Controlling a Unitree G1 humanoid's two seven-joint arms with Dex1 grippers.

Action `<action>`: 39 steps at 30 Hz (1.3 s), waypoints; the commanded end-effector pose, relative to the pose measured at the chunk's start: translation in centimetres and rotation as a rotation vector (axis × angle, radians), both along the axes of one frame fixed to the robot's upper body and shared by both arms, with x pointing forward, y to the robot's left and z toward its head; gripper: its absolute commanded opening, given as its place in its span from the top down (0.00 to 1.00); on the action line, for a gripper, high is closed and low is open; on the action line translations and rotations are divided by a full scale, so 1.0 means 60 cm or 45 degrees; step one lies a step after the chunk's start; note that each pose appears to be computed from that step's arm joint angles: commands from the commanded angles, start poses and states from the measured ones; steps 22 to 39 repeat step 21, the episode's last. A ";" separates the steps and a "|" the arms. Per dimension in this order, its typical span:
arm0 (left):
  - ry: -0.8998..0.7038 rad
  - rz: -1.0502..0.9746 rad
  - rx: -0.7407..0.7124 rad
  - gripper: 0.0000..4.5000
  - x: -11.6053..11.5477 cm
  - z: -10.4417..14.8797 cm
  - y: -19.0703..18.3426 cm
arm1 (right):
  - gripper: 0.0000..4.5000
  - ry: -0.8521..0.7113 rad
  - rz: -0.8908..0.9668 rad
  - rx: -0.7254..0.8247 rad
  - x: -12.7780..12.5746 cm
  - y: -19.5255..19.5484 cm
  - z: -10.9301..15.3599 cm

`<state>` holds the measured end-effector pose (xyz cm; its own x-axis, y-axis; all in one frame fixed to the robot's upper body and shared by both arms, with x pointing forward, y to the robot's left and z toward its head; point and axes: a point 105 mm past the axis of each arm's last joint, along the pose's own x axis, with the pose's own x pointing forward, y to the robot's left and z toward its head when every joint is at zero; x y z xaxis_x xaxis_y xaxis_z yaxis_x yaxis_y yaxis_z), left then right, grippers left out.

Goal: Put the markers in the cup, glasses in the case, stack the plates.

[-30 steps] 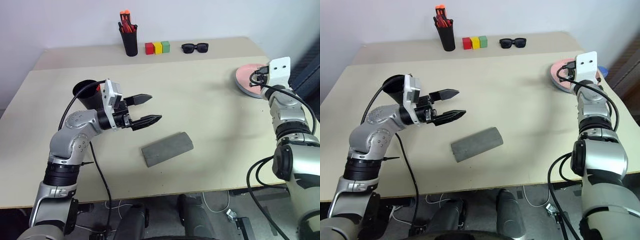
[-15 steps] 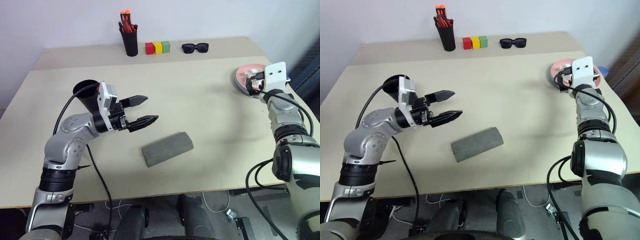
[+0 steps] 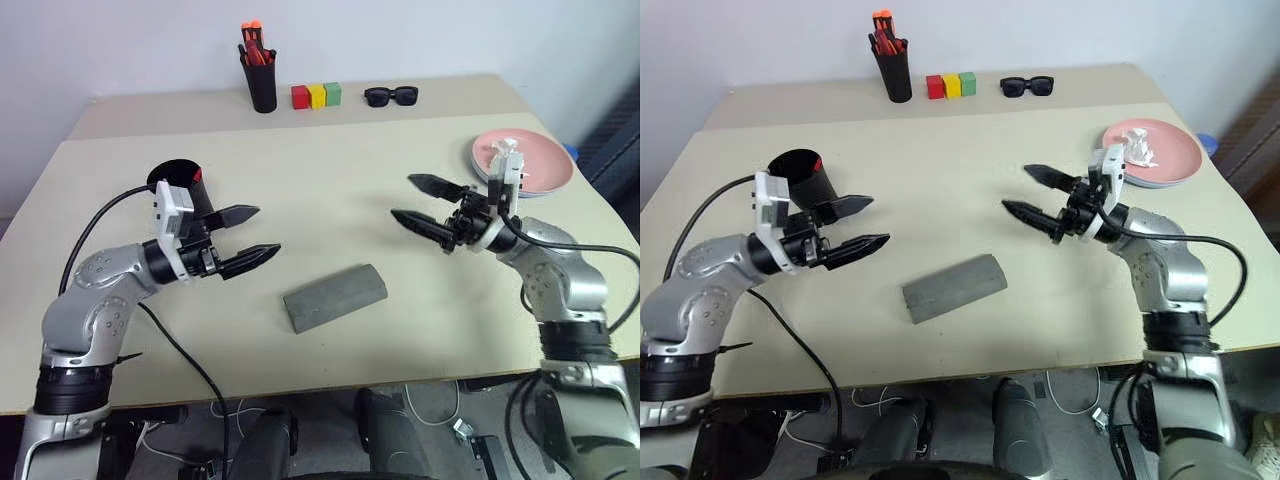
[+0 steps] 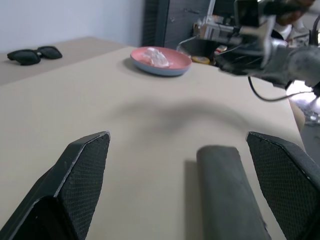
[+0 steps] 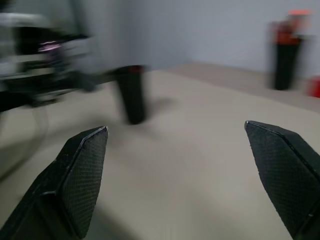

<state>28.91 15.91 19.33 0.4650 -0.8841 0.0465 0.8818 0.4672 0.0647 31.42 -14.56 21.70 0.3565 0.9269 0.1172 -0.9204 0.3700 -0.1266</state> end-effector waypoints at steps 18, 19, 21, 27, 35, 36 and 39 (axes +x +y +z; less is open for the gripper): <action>-0.066 0.044 0.106 0.00 -0.053 -0.041 0.068 | 0.01 -0.029 0.041 -0.359 -0.098 -0.010 -0.034; -0.068 0.048 0.103 0.00 -0.051 -0.043 0.067 | 0.01 -0.036 0.027 -0.368 -0.095 -0.012 -0.033; -0.076 0.049 0.101 0.00 -0.047 -0.049 0.062 | 0.01 -0.040 0.016 -0.353 -0.090 -0.014 -0.026; -0.076 0.049 0.101 0.00 -0.047 -0.049 0.062 | 0.01 -0.040 0.016 -0.353 -0.090 -0.014 -0.026; -0.076 0.049 0.101 0.00 -0.047 -0.049 0.062 | 0.01 -0.040 0.016 -0.353 -0.090 -0.014 -0.026; -0.076 0.049 0.101 0.00 -0.047 -0.049 0.062 | 0.01 -0.040 0.016 -0.353 -0.090 -0.014 -0.026; -0.076 0.049 0.101 0.00 -0.047 -0.049 0.062 | 0.01 -0.040 0.016 -0.353 -0.090 -0.014 -0.026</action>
